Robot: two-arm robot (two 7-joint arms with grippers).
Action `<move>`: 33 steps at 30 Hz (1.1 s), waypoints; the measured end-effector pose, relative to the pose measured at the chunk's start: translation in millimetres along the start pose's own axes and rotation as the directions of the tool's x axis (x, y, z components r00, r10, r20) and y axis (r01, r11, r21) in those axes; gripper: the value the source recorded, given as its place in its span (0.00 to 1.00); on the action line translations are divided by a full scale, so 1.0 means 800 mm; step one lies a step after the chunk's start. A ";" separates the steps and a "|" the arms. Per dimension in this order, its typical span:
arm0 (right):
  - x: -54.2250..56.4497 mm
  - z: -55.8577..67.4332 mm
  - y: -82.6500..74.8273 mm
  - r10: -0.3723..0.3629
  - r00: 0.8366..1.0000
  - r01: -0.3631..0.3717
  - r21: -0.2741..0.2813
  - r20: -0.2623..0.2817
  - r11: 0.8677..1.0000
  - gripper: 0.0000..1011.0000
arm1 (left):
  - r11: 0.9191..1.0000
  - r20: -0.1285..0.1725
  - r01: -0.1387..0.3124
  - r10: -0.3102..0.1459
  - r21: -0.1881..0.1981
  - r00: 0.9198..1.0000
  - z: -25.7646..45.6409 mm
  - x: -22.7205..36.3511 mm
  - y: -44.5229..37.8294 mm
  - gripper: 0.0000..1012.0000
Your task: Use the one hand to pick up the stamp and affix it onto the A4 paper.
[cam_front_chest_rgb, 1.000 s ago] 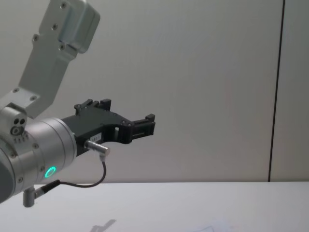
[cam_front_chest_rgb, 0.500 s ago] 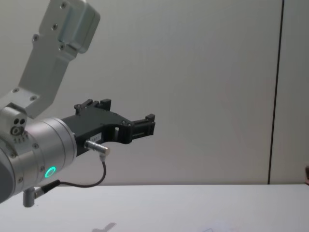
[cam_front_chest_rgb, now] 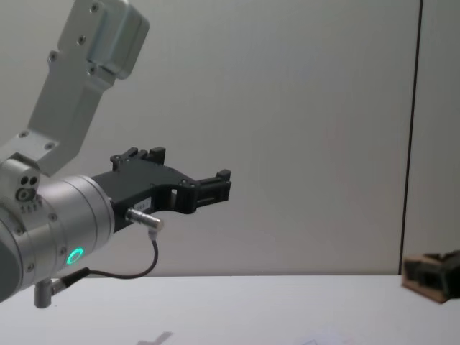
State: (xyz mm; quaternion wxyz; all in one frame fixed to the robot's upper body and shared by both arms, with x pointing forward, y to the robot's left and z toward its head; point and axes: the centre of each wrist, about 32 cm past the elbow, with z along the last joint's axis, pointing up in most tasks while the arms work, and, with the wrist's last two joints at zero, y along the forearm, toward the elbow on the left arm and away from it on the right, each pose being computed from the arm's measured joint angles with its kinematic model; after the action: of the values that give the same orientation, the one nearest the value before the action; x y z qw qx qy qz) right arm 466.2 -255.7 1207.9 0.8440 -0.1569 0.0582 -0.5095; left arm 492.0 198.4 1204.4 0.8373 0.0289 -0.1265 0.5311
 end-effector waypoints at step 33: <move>-0.055 -0.034 0.055 0.378 0.911 -0.373 -0.064 0.165 0.926 0.22 | 1.000 0.000 0.000 0.000 0.000 1.000 0.0000 0.0000 0.000 0.99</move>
State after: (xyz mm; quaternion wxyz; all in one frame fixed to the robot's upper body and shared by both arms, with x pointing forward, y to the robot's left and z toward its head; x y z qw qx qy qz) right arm 475.0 -203.7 1165.3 0.9254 -0.1996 0.0213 -0.3213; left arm 492.0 198.4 1204.4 0.8373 0.0289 -0.1264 0.5311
